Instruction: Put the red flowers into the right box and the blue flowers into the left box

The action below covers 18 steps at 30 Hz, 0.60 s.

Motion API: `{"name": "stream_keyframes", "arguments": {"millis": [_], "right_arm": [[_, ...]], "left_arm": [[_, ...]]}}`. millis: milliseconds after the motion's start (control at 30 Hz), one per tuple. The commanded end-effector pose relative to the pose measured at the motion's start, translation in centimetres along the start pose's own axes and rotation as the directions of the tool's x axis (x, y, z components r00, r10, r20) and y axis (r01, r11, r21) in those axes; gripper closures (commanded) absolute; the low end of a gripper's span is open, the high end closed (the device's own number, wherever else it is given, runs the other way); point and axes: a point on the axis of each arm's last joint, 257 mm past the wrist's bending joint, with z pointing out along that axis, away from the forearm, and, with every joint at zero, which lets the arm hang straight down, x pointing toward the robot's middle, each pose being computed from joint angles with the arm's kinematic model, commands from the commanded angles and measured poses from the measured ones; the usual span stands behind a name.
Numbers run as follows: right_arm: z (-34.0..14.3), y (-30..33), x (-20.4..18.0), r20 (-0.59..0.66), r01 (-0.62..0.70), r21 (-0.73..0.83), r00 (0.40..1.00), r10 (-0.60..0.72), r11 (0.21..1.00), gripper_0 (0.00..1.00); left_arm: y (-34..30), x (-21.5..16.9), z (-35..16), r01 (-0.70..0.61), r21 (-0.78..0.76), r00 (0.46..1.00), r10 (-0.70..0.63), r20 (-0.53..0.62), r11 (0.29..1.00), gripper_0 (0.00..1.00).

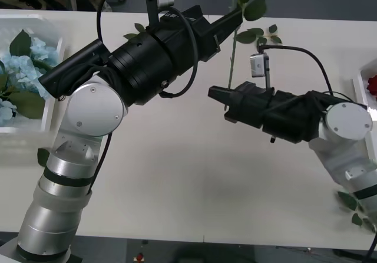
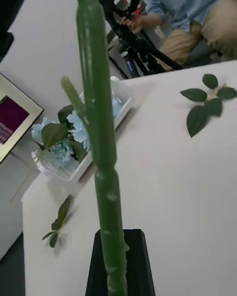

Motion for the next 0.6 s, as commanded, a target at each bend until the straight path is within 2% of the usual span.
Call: {"name": "stream_keyframes", "arguments": {"millis": [33,133,200,400,600], "right_arm": [[-2.5,-1.1,-3.7,-0.005,0.028,0.023,1.000,-0.028,0.999,1.00],[-4.7,-2.6,-5.0,-0.033,0.012,0.064,0.999,-0.009,0.998,1.00],[-6.4,-3.3,-5.9,-0.058,-0.015,0.087,0.998,0.020,0.996,1.00],[-12.1,-5.0,-8.3,-0.111,-0.100,0.172,0.987,0.120,0.980,1.00],[-19.3,-7.0,-9.9,-0.175,-0.169,0.327,0.956,0.236,0.930,1.00]], "left_arm": [[-1.3,-2.3,0.6,-0.044,0.030,0.998,0.042,0.041,0.999,0.00],[-1.3,-2.3,0.6,-0.044,0.030,0.998,0.042,0.041,0.999,0.00],[0.2,0.0,0.1,-0.018,-0.001,1.000,0.018,0.003,1.000,0.00],[0.9,-1.0,-0.8,-0.050,-0.005,0.998,0.050,0.039,0.999,0.00],[2.8,-0.5,-3.6,-0.095,0.015,0.994,0.095,-0.053,0.995,0.00]]}}
